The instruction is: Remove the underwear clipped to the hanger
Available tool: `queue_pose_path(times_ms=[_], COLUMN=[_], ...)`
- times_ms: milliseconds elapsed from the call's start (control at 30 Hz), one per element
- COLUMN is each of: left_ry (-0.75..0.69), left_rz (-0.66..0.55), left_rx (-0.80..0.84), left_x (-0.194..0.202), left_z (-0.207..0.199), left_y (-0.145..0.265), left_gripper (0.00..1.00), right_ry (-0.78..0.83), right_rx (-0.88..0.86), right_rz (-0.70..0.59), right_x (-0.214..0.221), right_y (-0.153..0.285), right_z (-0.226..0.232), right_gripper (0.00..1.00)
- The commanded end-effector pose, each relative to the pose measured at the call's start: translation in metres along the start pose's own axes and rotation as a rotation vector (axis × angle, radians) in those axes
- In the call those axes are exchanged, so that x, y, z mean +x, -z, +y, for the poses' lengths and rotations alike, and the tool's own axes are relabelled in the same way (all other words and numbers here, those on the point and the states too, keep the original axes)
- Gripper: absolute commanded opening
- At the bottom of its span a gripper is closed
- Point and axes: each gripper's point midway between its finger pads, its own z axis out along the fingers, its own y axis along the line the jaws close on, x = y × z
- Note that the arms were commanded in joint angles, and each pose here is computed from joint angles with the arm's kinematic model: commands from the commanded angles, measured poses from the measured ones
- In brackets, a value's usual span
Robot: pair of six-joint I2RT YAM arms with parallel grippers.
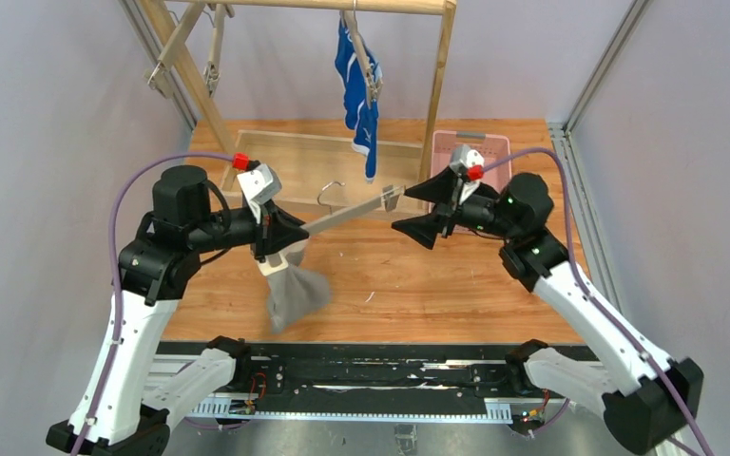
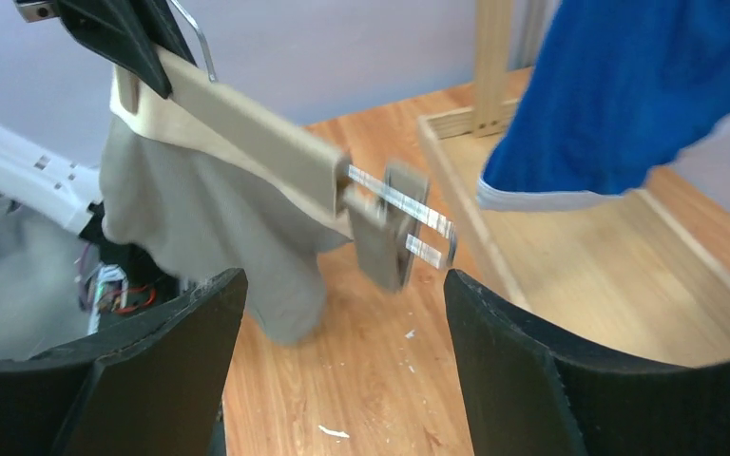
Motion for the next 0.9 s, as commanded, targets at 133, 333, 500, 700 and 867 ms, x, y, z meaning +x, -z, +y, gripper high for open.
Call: queue_pose_path(times_ms=[133,333,500,700,867], left_ry=[-0.038,0.043,0.056,0.054,0.076], left_rz=[-0.301,-0.405,-0.437,-0.446,-0.472], left_rx=[-0.02,0.128,0.22,0.271,0.27], left_x=[-0.096,-0.119,-0.12,-0.119,-0.117], left_z=[0.003,-0.006,-0.024,-0.04,-0.043], left_y=[0.005,-0.019,-0.038,-0.053,-0.056], left_gripper=[0.0,0.0,0.0,0.0,0.0], right_ry=[-0.055,-0.053,-0.037,0.005,0.036], right_rx=[0.307,0.252,0.197,0.17,0.158], right_rz=[-0.215,-0.348,-0.455,-0.552,-0.631], right_x=[-0.026,-0.054,-0.074,-0.102,-0.116], right_y=[0.033,0.029,0.023,0.021,0.026], right_z=[-0.012,0.0,0.003,0.006,0.009], right_gripper=[0.73,0.73,0.76,0.78,0.79])
